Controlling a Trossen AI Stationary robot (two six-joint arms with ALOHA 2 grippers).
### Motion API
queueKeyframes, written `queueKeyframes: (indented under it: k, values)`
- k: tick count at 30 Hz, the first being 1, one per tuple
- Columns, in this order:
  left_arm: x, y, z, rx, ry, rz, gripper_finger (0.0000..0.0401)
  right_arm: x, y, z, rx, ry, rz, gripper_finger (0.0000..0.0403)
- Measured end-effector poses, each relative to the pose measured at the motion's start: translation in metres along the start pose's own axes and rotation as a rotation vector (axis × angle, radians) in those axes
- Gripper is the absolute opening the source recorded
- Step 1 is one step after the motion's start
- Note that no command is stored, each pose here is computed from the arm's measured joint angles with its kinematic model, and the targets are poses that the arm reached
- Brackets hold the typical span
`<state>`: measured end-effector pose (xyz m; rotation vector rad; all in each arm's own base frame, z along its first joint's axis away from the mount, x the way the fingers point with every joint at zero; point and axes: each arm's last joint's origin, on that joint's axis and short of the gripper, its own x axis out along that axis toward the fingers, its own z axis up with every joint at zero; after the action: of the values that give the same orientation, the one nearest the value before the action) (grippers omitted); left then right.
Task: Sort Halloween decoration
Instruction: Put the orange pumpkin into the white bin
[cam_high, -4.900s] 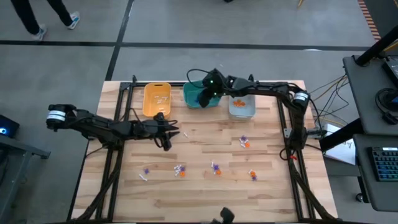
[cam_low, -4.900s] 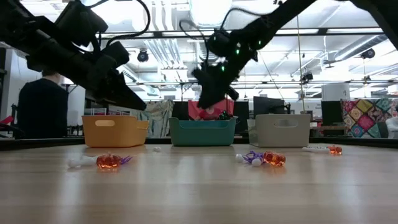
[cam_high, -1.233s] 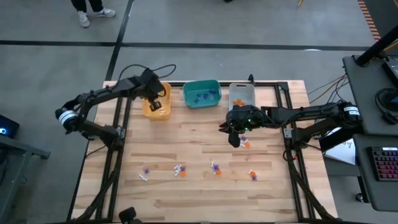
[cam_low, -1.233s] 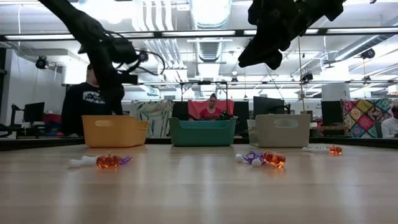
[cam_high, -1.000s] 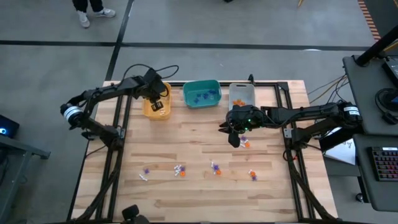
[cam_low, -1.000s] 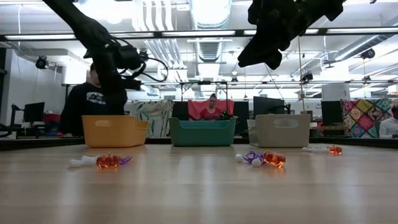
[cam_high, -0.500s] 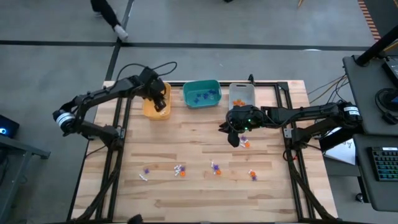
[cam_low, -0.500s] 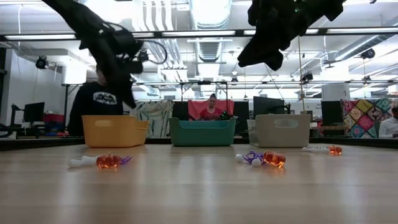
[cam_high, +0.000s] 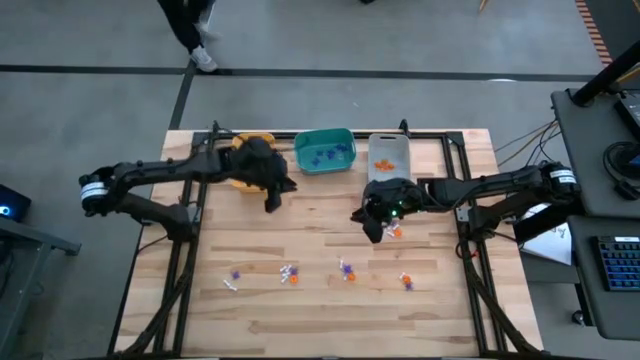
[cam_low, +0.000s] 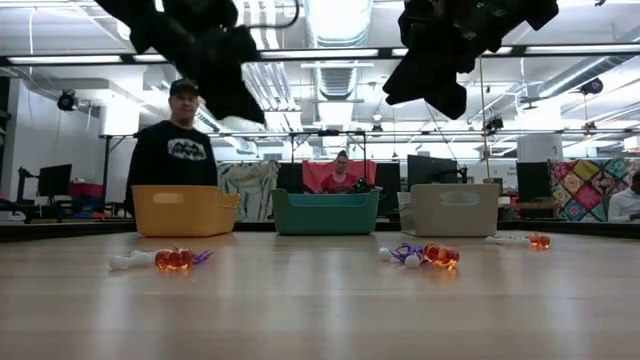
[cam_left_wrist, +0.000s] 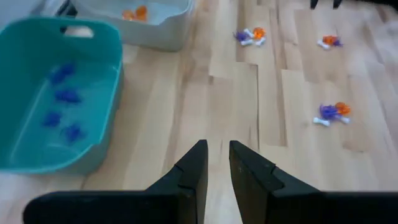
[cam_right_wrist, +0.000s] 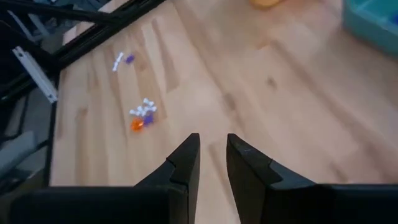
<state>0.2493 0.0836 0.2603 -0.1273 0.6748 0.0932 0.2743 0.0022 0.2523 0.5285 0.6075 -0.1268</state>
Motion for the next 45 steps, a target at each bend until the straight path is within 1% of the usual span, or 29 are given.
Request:
queueKeyframes:
  k: [2, 4, 6, 8, 11, 14, 16, 19, 21, 23, 26, 31, 36, 41, 45]
  values:
    - [0.003, -0.014, 0.003, 0.035, -0.011, 0.036, 0.0049, 0.004, 0.003, -0.005, 0.027, 0.036, 0.012, 0.0068]
    - [0.005, -0.026, 0.004, 0.062, -0.021, 0.078, 0.0049, 0.008, 0.007, -0.010, 0.065, 0.083, 0.049, 0.0068]
    - [0.007, -0.037, 0.005, 0.081, -0.031, 0.096, 0.0049, 0.013, 0.012, -0.017, 0.108, 0.146, 0.095, 0.0068]
    - [0.007, -0.047, 0.005, 0.103, -0.032, 0.086, 0.0049, 0.018, 0.016, -0.024, 0.160, 0.213, 0.118, 0.0068]
    - [0.008, -0.058, 0.004, 0.126, -0.032, 0.059, 0.0049, 0.026, 0.022, -0.040, 0.260, 0.336, 0.105, 0.0068]
    - [0.008, -0.063, 0.003, 0.136, -0.032, 0.046, 0.0049, 0.030, 0.027, -0.060, 0.391, 0.530, 0.084, 0.0068]
    - [0.008, -0.064, 0.003, 0.139, -0.032, 0.043, 0.0049, 0.027, 0.031, -0.076, 0.476, 0.671, 0.032, 0.0068]
    - [0.008, -0.064, 0.004, 0.143, -0.041, 0.043, 0.0049, 0.015, 0.039, -0.095, 0.556, 0.825, -0.126, 0.0068]
    - [0.008, -0.064, 0.005, 0.156, -0.055, 0.043, 0.0049, 0.005, 0.044, -0.102, 0.592, 0.889, -0.243, 0.0068]
    - [0.008, -0.064, 0.007, 0.166, -0.069, 0.044, 0.0049, -0.005, 0.050, -0.105, 0.598, 0.904, -0.354, 0.0068]
    - [0.008, -0.064, 0.008, 0.170, -0.085, 0.043, 0.0049, -0.011, 0.060, -0.110, 0.569, 0.845, -0.439, 0.0068]
    - [0.008, -0.064, 0.008, 0.171, -0.086, 0.043, 0.0049, -0.014, 0.069, -0.119, 0.578, 0.779, -0.478, 0.0072]
    - [0.008, -0.064, 0.008, 0.171, -0.085, 0.043, 0.0049, -0.014, 0.071, -0.125, 0.571, 0.738, -0.512, 0.0096]
    - [0.008, -0.064, 0.008, 0.172, -0.083, 0.043, 0.0049, -0.002, 0.069, -0.133, 0.540, 0.748, -0.553, 0.0126]
    - [0.008, -0.064, 0.008, 0.173, -0.082, 0.043, 0.0049, 0.010, 0.066, -0.143, 0.505, 0.783, -0.597, 0.0147]
